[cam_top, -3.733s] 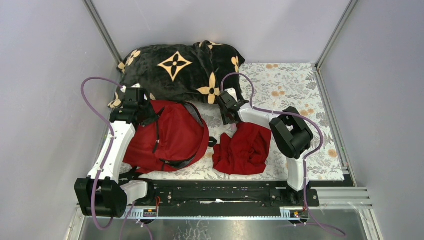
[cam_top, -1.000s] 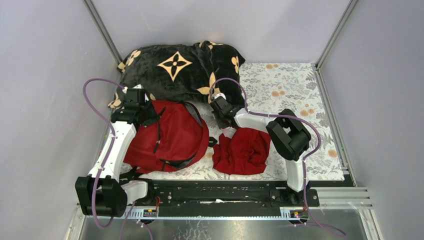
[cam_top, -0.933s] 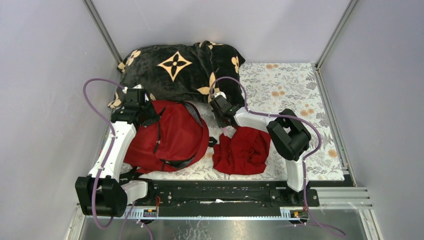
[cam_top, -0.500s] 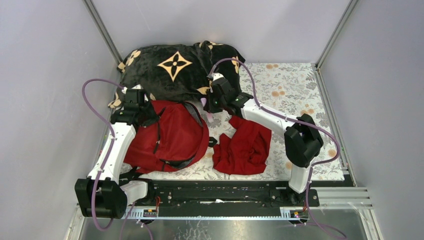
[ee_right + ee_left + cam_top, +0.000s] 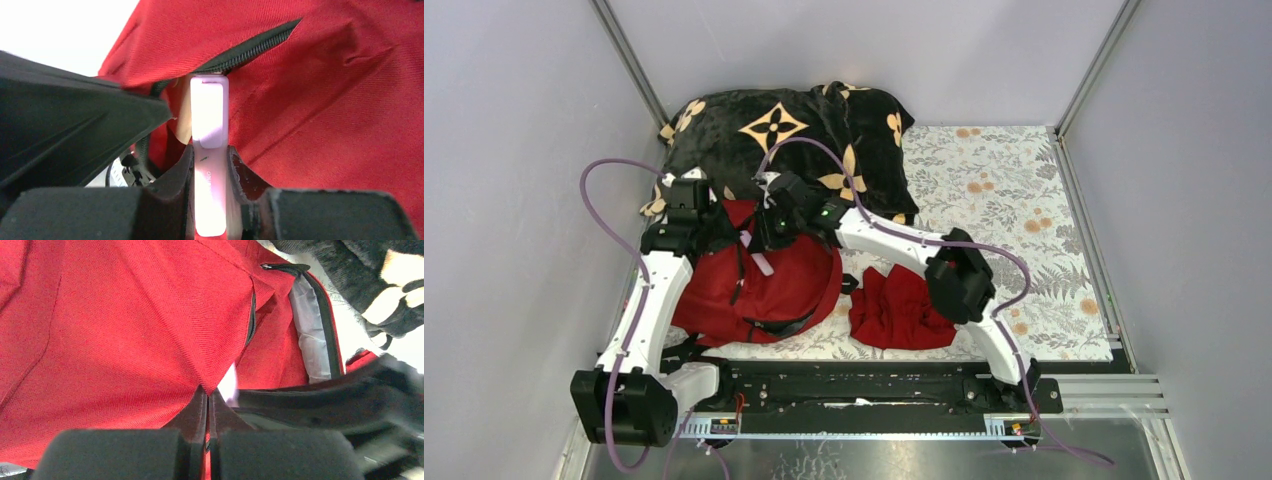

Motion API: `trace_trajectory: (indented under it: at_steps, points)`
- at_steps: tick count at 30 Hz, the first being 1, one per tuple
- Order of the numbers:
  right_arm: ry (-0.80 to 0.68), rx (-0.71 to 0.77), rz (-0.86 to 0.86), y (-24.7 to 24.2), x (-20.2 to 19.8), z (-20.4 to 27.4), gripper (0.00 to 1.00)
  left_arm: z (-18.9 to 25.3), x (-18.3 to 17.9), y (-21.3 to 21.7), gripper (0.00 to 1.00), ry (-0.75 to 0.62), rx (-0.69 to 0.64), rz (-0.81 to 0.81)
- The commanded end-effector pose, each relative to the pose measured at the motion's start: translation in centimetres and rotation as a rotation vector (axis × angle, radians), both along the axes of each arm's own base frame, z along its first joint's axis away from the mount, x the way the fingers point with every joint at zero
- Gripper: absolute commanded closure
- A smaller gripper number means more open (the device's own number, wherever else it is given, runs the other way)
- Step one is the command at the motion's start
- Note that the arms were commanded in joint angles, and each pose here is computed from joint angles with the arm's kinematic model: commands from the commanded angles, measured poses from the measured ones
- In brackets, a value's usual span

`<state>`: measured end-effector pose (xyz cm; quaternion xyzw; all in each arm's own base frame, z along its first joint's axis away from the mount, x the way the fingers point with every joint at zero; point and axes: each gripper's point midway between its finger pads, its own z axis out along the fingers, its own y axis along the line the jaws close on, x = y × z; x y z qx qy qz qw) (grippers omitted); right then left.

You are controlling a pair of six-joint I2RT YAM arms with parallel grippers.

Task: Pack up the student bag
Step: Place the stationery in the student bag.

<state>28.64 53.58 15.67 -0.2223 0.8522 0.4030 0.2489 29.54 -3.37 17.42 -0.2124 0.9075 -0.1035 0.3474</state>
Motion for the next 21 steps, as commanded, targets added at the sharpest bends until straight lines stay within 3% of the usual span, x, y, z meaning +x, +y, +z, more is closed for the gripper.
trace_trajectory:
  at_steps: [1, 13, 15, 18, 19, 21]
  points:
    - [0.069, 0.052, 0.033, 2.3, -0.8, 1.0, 1.00, 3.3, 1.1, -0.4, 1.00, -0.109, -0.024, -0.016]
    - [0.084, 0.317, -0.195, 6.3, 4.2, 2.7, 1.00, 1.6, 0.6, -2.0, 1.00, -0.068, -0.082, -0.093]
    - [0.142, 0.412, -0.249, 7.0, 5.3, 3.2, 1.00, 0.9, 0.3, -2.2, 1.00, -0.053, -0.094, -0.096]
    - [0.246, 0.506, -0.194, 8.9, 5.4, 3.5, 1.00, 0.2, 0.3, -2.7, 1.00, -0.035, -0.115, -0.109]
    - [0.251, 0.507, -0.178, 9.2, 5.3, 3.6, 0.98, 0.1, 0.2, -2.6, 1.00, -0.028, -0.109, -0.108]
    - [0.248, 0.516, -0.165, 9.0, 4.9, 3.9, 0.80, 0.0, 0.2, -2.2, 1.00, -0.028, -0.090, -0.100]
